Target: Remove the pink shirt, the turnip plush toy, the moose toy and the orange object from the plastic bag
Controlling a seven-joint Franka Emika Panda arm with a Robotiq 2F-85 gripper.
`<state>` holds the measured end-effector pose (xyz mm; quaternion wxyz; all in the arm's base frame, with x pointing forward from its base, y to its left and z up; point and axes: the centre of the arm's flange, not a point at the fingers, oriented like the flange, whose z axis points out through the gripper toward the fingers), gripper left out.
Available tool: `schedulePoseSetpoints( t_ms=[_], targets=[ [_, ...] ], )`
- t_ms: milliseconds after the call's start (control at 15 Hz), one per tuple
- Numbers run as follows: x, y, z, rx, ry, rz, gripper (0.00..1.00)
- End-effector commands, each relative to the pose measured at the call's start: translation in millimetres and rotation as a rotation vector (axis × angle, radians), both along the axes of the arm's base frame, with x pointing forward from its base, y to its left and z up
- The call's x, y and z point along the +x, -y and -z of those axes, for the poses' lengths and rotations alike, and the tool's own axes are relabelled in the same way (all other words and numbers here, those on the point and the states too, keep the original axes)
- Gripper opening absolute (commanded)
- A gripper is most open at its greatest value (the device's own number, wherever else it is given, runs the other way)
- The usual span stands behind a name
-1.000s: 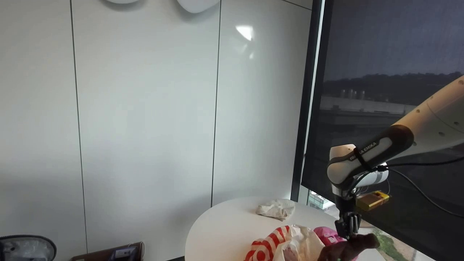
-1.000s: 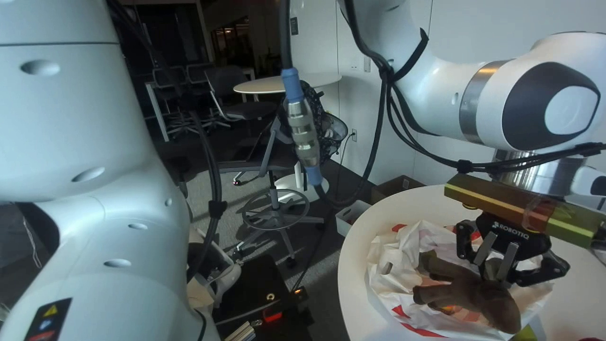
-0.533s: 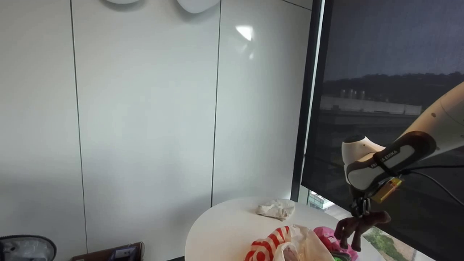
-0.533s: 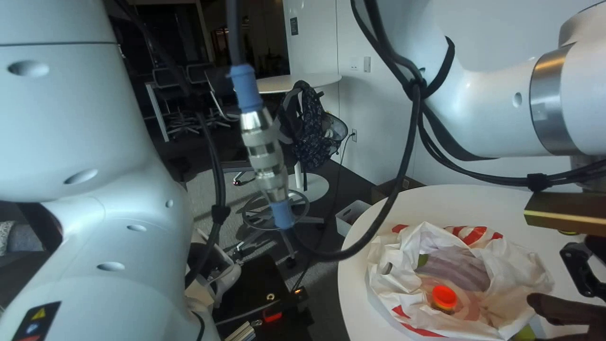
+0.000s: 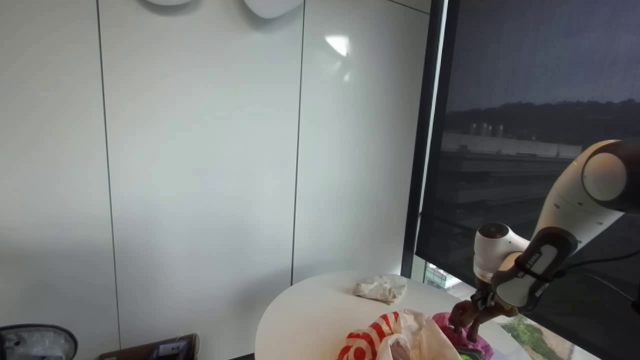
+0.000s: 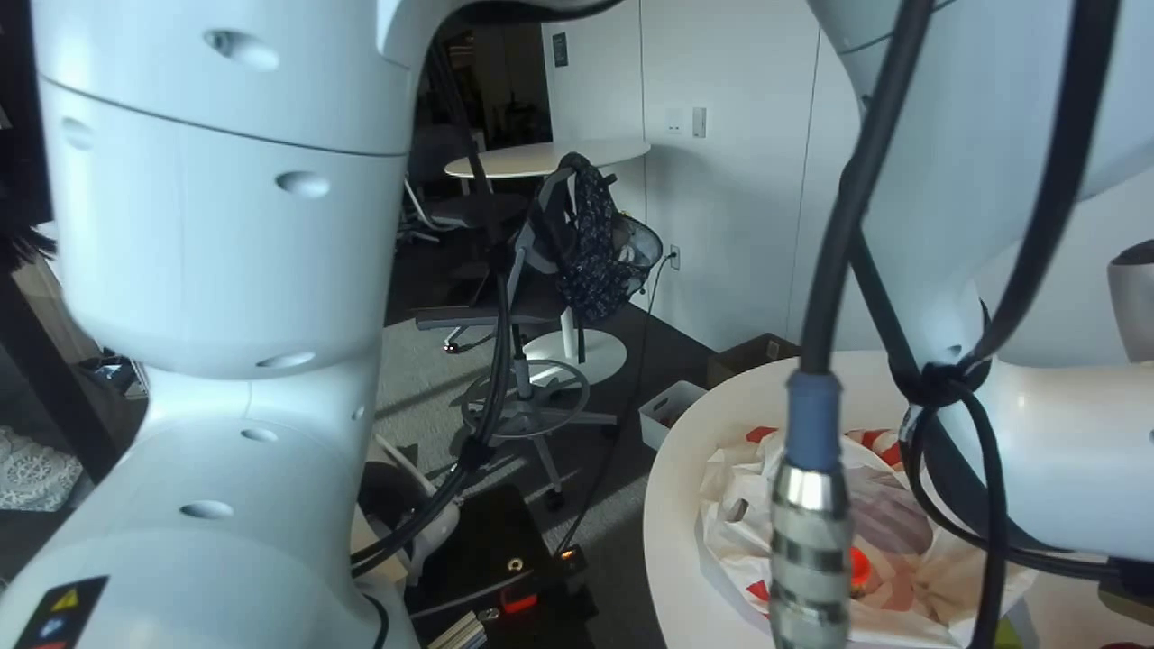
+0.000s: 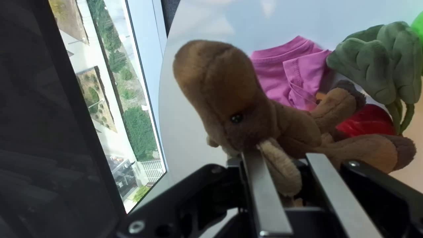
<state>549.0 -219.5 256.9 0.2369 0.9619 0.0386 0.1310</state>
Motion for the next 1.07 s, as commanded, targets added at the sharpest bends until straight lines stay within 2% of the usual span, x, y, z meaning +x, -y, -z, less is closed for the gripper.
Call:
schedulePoseSetpoints(
  t_ms=[0, 67, 133, 400, 600, 667, 800, 1000],
  targets=[
    [23.9, 9.8, 49.6, 0.014, 0.039, 0.048, 0.34],
    [23.2, 6.7, 55.5, 0.040, 0.032, 0.054, 0.35],
    [21.9, -1.2, 53.5, 0.064, 0.037, 0.069, 0.41],
    [12.5, -33.4, 22.7, 0.169, 0.048, 0.070, 0.71],
    [3.1, -66.4, -8.7, 0.179, 0.097, -0.004, 0.95],
    [-2.3, -77.1, -17.0, 0.189, 0.081, -0.027, 0.99],
    [-19.4, -102.6, -23.3, 0.269, -0.008, -0.090, 1.00],
    [-50.4, -148.1, -3.4, 0.357, -0.116, -0.176, 1.00]
  ],
)
